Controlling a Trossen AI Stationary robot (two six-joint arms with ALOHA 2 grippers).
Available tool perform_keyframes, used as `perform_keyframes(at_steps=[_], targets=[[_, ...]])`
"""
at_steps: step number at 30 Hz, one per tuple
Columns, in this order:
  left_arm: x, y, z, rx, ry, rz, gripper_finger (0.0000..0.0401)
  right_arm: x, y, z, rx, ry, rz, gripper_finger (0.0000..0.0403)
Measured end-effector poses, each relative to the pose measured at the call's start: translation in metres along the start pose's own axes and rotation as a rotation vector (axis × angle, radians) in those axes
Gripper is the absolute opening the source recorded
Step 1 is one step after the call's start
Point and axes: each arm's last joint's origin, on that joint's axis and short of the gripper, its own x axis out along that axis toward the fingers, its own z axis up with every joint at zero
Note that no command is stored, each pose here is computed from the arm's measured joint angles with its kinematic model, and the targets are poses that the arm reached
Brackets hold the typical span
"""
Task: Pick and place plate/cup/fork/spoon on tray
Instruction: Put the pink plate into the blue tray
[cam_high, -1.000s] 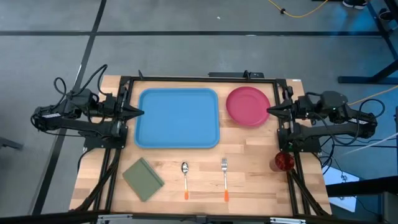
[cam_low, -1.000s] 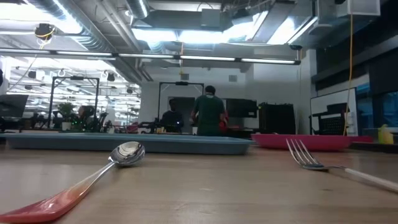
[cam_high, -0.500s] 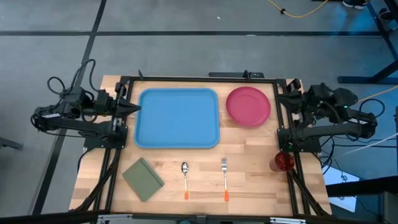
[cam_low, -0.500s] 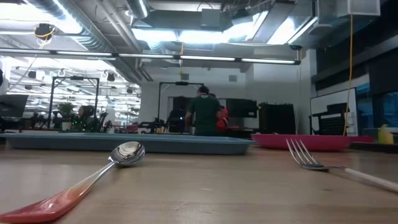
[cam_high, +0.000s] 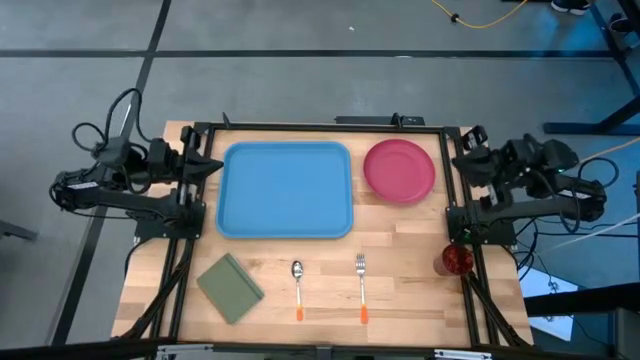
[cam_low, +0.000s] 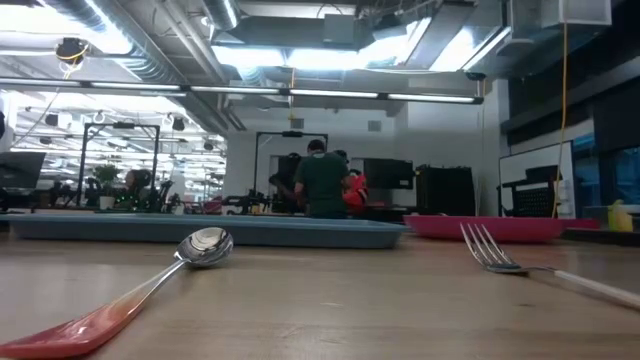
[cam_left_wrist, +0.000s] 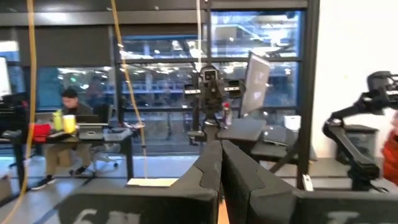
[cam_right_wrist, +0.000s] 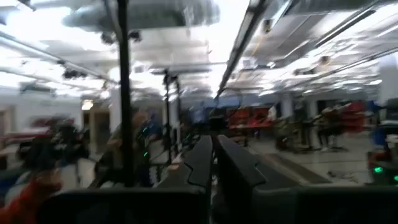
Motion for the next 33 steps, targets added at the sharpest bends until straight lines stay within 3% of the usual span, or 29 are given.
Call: perform_keyframes(at_steps=[7,12,15,17,21,24,27,29,33], targets=[[0.000,0.000,-0.009,0.004,0.091,-0.015,0.0000,0.011,-0.002,-0.011,0.018,0.077,-0.013,0.0029],[-0.002,0.000,-0.019,0.009,0.194,-0.006,0.0000,0.012,-0.002,-0.025,0.153,0.218,0.009,0.0029],[-0.001,0.000,-0.021,0.009,0.219,-0.009,0.0000,0.012,-0.001,-0.025,0.269,0.229,0.048,0.0029],[-0.001,0.000,-0.022,0.009,0.230,-0.011,0.0000,0.013,0.002,-0.015,0.324,0.218,0.125,0.0029],[-0.001,0.000,-0.022,0.008,0.228,-0.013,0.0000,0.020,0.013,0.005,0.356,0.221,0.389,0.0029],[-0.001,0.000,-0.022,0.002,0.228,-0.013,0.0000,0.033,0.020,-0.001,0.366,0.296,0.491,0.0029],[-0.001,0.000,-0.022,0.000,0.229,-0.014,0.0000,0.043,0.027,-0.019,0.409,0.486,0.549,0.0029],[-0.001,-0.001,-0.022,-0.001,0.231,-0.020,0.0000,0.047,0.031,-0.033,0.474,0.645,0.525,0.0029],[-0.001,-0.001,-0.022,0.000,0.231,-0.020,0.0000,0.050,0.035,-0.060,0.600,0.987,0.229,0.0029]])
